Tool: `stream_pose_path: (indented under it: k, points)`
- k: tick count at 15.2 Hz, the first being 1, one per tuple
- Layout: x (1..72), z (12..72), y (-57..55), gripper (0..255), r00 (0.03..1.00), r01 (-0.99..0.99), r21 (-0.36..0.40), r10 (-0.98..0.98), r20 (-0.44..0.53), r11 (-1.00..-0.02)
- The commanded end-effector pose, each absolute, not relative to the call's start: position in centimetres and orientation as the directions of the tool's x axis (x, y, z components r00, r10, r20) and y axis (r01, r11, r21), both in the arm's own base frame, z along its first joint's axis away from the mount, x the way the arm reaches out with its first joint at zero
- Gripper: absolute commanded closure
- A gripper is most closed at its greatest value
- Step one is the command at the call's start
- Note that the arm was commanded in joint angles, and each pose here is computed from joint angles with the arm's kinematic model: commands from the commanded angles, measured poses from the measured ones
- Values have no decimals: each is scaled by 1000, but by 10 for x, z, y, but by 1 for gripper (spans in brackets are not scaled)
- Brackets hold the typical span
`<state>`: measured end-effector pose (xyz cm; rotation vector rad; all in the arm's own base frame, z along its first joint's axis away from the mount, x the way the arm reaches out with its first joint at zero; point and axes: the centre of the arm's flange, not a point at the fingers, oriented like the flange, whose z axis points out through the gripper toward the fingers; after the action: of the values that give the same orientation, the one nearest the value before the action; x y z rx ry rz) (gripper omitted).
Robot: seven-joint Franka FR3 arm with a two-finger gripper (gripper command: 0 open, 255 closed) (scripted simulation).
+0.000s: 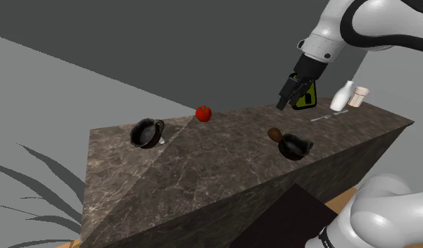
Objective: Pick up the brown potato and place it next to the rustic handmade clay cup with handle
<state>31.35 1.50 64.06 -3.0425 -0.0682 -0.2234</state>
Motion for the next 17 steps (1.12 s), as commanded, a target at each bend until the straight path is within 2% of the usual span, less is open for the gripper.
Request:
stream_pose_path:
  k: [1, 17]
  points:
    - [313, 641, 15, 0, 988, 51, -86, 38, 148, -995]
    - [356, 494, -114, 0, 975, -51, -9, -52, 214, -999]
